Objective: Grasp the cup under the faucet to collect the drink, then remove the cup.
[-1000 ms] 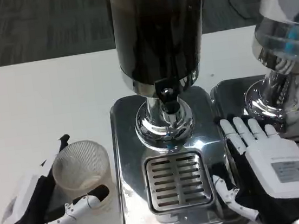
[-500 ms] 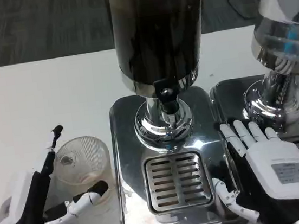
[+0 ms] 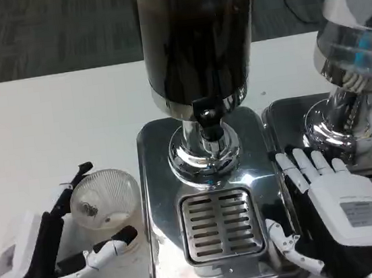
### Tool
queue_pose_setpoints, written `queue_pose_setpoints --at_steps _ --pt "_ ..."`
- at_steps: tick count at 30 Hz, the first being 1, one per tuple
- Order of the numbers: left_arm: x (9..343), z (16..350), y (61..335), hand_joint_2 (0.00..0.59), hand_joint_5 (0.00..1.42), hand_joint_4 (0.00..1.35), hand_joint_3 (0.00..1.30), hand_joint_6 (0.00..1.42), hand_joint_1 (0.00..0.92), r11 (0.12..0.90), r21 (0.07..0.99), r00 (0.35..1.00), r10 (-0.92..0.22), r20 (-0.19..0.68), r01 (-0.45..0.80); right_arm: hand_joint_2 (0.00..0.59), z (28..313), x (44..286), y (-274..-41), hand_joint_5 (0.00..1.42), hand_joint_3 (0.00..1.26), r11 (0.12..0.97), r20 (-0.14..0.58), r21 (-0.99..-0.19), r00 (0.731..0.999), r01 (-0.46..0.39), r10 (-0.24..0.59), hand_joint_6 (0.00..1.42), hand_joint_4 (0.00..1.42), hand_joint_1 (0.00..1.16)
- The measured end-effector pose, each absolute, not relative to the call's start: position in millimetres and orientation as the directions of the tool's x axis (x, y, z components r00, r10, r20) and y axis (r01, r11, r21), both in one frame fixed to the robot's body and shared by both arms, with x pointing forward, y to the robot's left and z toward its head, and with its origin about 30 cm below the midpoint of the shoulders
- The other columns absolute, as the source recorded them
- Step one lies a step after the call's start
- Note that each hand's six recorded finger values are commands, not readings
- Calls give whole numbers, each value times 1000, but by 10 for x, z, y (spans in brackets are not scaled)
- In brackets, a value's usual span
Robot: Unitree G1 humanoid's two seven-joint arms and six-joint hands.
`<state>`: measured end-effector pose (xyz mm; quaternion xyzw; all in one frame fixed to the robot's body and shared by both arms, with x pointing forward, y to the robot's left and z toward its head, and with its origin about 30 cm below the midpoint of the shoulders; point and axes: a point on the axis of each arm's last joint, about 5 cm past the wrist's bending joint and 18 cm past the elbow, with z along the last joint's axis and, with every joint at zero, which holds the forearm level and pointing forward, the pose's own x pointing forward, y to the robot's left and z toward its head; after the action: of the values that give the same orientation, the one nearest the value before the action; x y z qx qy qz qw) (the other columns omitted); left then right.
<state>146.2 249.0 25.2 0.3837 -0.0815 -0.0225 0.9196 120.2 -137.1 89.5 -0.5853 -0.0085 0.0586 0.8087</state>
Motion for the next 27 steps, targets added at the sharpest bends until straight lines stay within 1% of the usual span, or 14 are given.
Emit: queue_pose_setpoints --at_steps 9,21,23,27 --pt "1454 250 2492 123 737 510 466 635 506 688 723 980 -98 171 -57 474 897 1206 -1370 0 79 312 -58 -946 993 -88 107 0 0 223" --pt "1445 239 2483 126 743 512 486 646 501 660 745 971 -99 217 -99 476 895 1226 -1378 0 92 315 -56 -945 993 -87 105 0 0 221" --pt "1444 238 2482 125 751 518 487 652 476 660 743 970 -92 226 -111 476 899 1236 -1382 0 92 315 -53 -946 993 -83 104 0 0 221" --pt "1448 243 2478 126 752 518 491 654 470 661 737 965 -76 250 -139 477 908 1254 -1388 0 93 318 -46 -945 993 -78 105 0 0 222"
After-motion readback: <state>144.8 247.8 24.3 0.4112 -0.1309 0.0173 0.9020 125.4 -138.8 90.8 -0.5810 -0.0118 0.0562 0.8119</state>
